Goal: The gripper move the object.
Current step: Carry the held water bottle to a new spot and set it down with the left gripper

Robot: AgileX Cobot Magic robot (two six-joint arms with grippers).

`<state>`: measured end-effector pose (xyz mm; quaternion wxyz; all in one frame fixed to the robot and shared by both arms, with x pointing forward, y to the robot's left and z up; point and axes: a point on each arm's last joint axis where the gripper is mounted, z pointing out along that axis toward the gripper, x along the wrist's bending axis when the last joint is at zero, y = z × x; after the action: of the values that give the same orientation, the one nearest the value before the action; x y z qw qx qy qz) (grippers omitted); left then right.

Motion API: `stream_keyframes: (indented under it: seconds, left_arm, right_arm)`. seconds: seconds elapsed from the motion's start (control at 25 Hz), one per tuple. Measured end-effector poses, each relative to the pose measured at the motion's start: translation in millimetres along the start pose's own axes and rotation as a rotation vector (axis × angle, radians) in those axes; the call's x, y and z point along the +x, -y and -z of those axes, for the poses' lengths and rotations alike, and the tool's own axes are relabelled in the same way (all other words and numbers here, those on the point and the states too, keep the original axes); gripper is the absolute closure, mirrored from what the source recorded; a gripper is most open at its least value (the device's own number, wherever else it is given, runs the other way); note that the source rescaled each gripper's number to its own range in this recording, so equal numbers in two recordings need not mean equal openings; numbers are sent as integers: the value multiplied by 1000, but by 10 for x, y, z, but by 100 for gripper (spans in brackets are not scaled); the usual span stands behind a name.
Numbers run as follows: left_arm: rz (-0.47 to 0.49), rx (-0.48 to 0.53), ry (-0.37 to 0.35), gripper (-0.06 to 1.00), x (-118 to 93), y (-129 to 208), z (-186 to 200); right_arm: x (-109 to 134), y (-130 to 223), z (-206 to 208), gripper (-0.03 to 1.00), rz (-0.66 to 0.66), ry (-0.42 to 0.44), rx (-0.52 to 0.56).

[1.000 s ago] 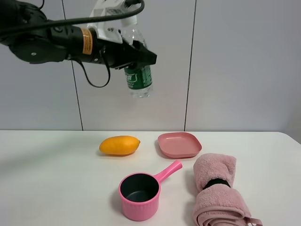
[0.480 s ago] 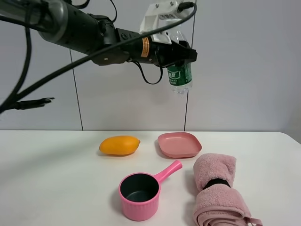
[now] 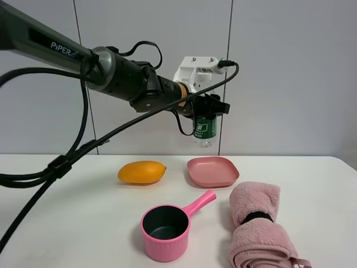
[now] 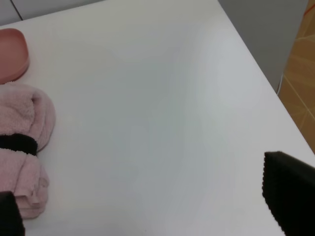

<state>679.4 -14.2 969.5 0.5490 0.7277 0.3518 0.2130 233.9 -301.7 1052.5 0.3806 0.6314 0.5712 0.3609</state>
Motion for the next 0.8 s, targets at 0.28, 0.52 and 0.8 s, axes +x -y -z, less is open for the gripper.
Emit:
stream_keyframes:
  seconds: [0.28, 0.52, 0.8]
  left_arm:
    - [32, -7, -24, 94, 11, 72, -50]
    - [-13, 21, -33, 94, -48, 284, -158]
    - [-48, 17, -45, 94, -27, 369, -200]
  right_arm:
    - [0, 0, 0, -3, 0, 0, 0]
    - [0, 0, 0, -3, 0, 0, 0]
    - [0, 0, 0, -3, 0, 0, 0]
